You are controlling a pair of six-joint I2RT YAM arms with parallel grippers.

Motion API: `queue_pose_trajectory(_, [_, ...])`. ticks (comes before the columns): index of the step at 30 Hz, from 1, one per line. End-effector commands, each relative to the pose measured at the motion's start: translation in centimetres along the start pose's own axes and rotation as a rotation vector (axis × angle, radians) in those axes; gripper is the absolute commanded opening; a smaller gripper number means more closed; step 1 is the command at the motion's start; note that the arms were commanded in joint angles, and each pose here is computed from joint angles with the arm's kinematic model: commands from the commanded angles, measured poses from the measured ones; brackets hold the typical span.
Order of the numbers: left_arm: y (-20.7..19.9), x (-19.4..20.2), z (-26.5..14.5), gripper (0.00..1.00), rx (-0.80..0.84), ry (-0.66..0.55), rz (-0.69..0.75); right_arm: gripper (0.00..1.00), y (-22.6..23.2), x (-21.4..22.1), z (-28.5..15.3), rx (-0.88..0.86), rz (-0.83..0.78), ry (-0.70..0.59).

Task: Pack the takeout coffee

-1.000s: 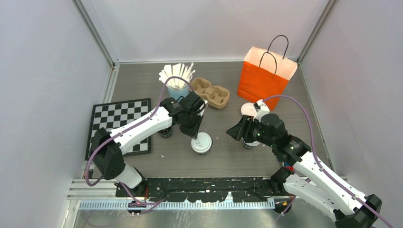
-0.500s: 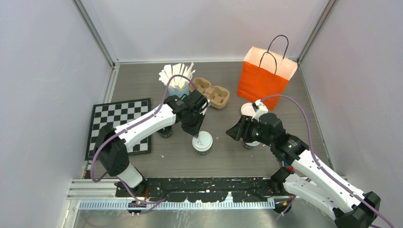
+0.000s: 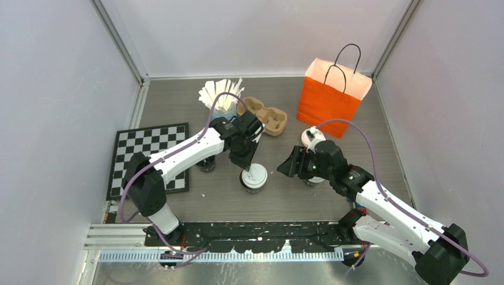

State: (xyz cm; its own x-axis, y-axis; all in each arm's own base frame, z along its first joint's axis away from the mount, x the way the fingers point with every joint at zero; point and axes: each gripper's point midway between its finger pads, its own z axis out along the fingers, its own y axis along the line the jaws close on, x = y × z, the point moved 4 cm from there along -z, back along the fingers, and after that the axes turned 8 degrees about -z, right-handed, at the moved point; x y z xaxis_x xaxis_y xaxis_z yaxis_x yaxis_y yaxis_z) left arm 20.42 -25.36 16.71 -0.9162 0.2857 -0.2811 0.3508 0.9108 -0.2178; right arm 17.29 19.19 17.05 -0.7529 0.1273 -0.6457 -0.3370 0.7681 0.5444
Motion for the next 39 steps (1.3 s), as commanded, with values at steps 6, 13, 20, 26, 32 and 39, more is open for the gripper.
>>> queue_pose_trajectory(6, [-0.1, -0.4, -1.3, 0.09, -0.013, -0.014, 0.019, 0.64, 1.7, -1.5, 0.3, -0.087, -0.008, -0.049])
queue_pose_trajectory(13, [0.0, -0.5, -2.1, 0.09, -0.011, -0.035, 0.024, 0.64, 2.0, -1.5, 0.9, -0.096, -0.008, -0.040])
queue_pose_trajectory(20, [0.1, -0.2, -1.8, 0.10, -0.017, -0.014, 0.027, 0.64, 2.1, -1.4, 1.0, -0.097, -0.011, -0.037])
queue_pose_trajectory(26, [-0.1, -0.1, -1.4, 0.17, 0.001, -0.012, 0.028, 0.64, 2.3, -1.5, 1.2, -0.098, -0.019, -0.034])
queue_pose_trajectory(32, [-0.3, -0.2, -1.0, 0.19, 0.014, -0.005, 0.030, 0.64, 2.4, -1.4, 1.2, -0.097, -0.023, -0.029])
queue_pose_trajectory(39, [-0.8, -0.1, -1.0, 0.20, 0.047, -0.002, 0.026, 0.64, 2.5, -1.4, 1.4, -0.096, -0.027, -0.026])
